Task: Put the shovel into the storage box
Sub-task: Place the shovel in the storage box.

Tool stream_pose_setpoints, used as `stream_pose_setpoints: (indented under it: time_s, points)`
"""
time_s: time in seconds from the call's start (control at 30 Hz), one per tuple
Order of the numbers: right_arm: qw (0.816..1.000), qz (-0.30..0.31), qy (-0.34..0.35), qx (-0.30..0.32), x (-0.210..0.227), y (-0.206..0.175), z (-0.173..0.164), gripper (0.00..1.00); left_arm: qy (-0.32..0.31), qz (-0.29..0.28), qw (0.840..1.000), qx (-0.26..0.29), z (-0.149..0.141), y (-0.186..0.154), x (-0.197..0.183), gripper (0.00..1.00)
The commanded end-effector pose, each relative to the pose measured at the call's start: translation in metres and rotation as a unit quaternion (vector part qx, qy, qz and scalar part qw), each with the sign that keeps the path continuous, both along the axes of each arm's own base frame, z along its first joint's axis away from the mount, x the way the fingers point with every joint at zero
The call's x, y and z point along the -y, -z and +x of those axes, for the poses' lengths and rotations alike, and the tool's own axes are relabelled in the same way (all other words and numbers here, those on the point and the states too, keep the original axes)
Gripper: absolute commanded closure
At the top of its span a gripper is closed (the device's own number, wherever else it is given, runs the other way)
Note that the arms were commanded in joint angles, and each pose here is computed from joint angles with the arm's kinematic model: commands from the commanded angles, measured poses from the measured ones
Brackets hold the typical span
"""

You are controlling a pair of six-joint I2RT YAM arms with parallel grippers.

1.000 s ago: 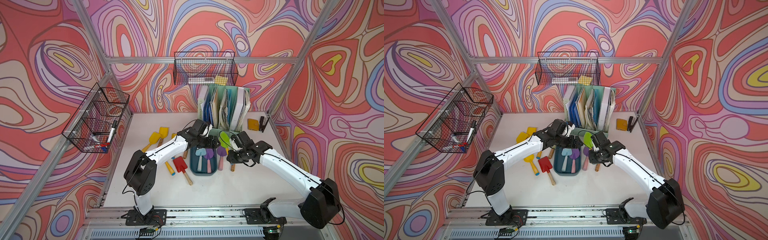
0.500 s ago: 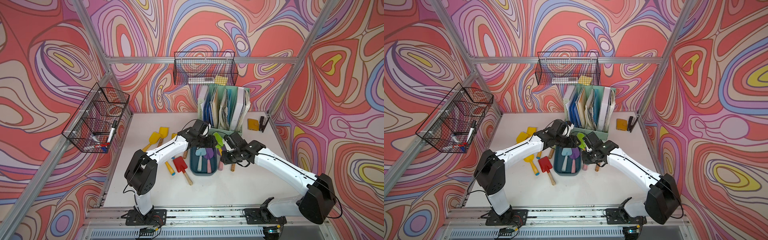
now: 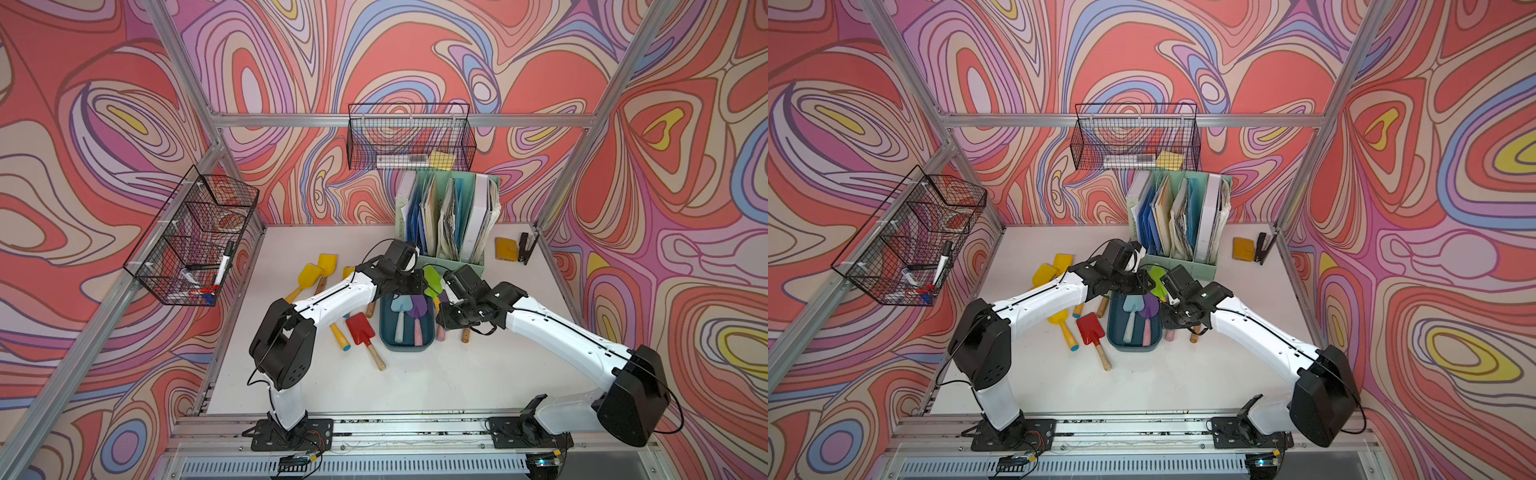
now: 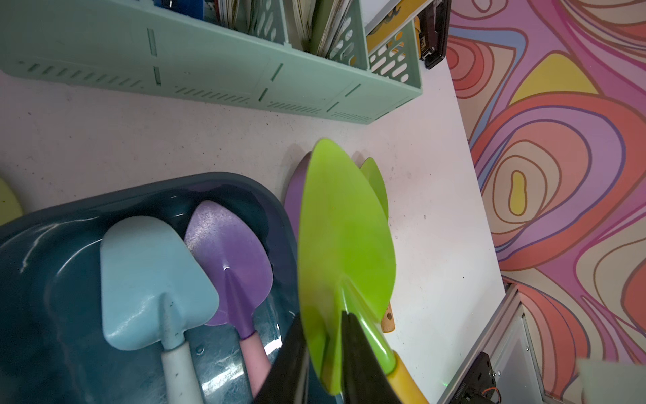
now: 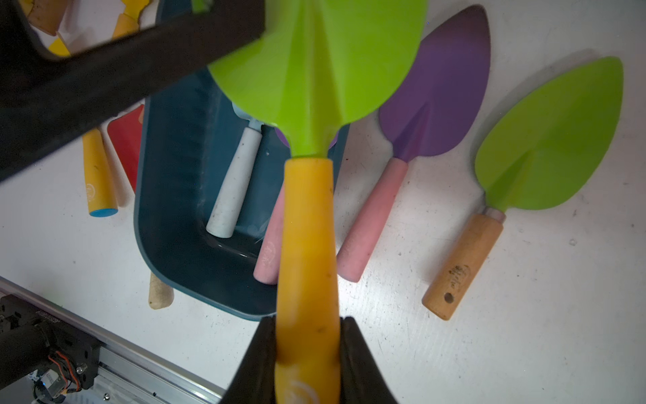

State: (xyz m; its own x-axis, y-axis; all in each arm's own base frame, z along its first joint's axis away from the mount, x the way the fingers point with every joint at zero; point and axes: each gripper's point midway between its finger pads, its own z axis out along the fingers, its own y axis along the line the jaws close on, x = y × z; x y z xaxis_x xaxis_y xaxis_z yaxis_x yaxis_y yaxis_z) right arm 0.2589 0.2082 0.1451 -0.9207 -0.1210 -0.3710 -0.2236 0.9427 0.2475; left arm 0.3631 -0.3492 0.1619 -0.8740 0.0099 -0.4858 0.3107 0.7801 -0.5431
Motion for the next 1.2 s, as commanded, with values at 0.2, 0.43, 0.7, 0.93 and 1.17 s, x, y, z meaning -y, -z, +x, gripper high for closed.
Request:
stream_pose_setpoints:
  time_s: [0.2,0.43,0.7,0.93,1.17]
  points:
    - [0.999,0.036,-0.01,0.024,-0.019,-0.014,0.01,1.0,0.008,-0.005,1.0,0.0,-0.003,0.006,0.005,1.0]
    - [0.999,0.033,-0.004,0.026,-0.018,-0.013,0.012,1.0,0.01,-0.002,1.0,0.0,-0.004,0.008,0.003,1.0]
    - [0.999,0.026,0.003,0.031,-0.014,-0.015,0.013,0.53,0.009,0.011,1.0,0.001,-0.005,0.013,-0.001,1.0]
    - [0.999,0.009,0.018,0.037,-0.003,-0.018,0.011,0.37,-0.003,0.038,0.999,0.005,-0.001,0.017,-0.021,1.0]
    - [0.999,0.01,0.025,0.037,0.001,-0.017,0.008,0.37,-0.014,0.055,0.998,0.004,0.005,0.022,-0.049,1.0]
